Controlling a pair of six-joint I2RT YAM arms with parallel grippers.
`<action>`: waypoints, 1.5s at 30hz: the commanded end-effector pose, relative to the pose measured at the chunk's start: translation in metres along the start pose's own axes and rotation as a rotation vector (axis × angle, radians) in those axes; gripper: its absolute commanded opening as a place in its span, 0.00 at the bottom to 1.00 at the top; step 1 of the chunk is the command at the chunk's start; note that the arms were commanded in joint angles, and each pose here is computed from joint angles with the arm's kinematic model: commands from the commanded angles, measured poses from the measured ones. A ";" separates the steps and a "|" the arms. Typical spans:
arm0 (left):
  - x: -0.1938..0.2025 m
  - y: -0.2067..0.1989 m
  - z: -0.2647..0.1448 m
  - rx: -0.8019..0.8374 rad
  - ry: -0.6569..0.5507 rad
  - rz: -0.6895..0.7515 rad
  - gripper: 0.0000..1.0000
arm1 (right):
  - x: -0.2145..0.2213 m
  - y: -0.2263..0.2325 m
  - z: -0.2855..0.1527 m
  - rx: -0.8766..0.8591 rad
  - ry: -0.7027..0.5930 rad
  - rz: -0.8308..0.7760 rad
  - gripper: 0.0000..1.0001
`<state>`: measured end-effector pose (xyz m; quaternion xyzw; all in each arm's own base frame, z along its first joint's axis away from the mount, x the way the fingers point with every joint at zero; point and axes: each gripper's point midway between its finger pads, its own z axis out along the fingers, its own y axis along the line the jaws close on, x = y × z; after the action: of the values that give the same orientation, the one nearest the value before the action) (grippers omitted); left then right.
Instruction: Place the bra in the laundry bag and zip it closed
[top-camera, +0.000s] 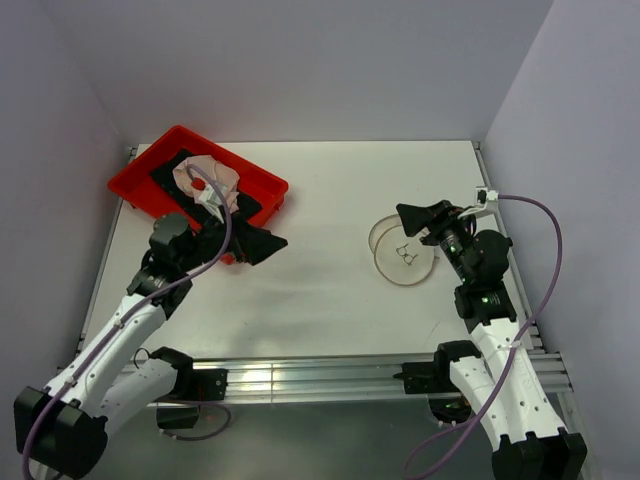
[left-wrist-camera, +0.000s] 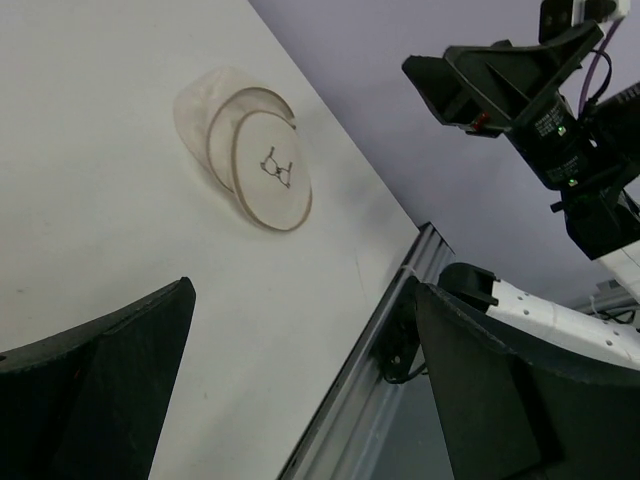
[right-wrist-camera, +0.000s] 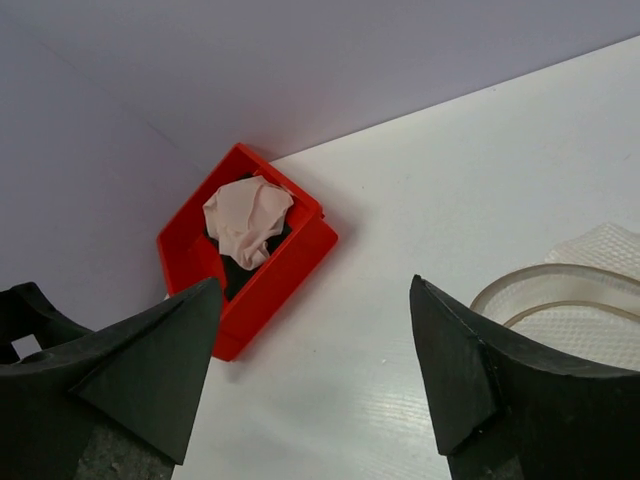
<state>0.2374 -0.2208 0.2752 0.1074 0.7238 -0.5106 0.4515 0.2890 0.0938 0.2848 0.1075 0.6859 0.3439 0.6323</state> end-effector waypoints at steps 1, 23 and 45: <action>-0.017 -0.023 0.015 0.057 -0.053 0.029 0.99 | -0.021 0.014 -0.003 -0.022 -0.060 -0.037 0.80; 0.052 -0.004 0.066 -0.174 -0.022 0.073 0.82 | 0.165 -0.058 -0.029 0.382 0.550 -0.156 0.36; 0.080 0.020 0.045 -0.212 -0.016 0.090 0.67 | 0.212 -0.120 -0.002 0.694 0.815 -0.392 0.43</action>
<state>0.2255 -0.2725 0.1949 0.0839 0.7740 -0.4117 0.4738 0.2713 0.1251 0.0359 0.0396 0.9571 0.0016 0.2869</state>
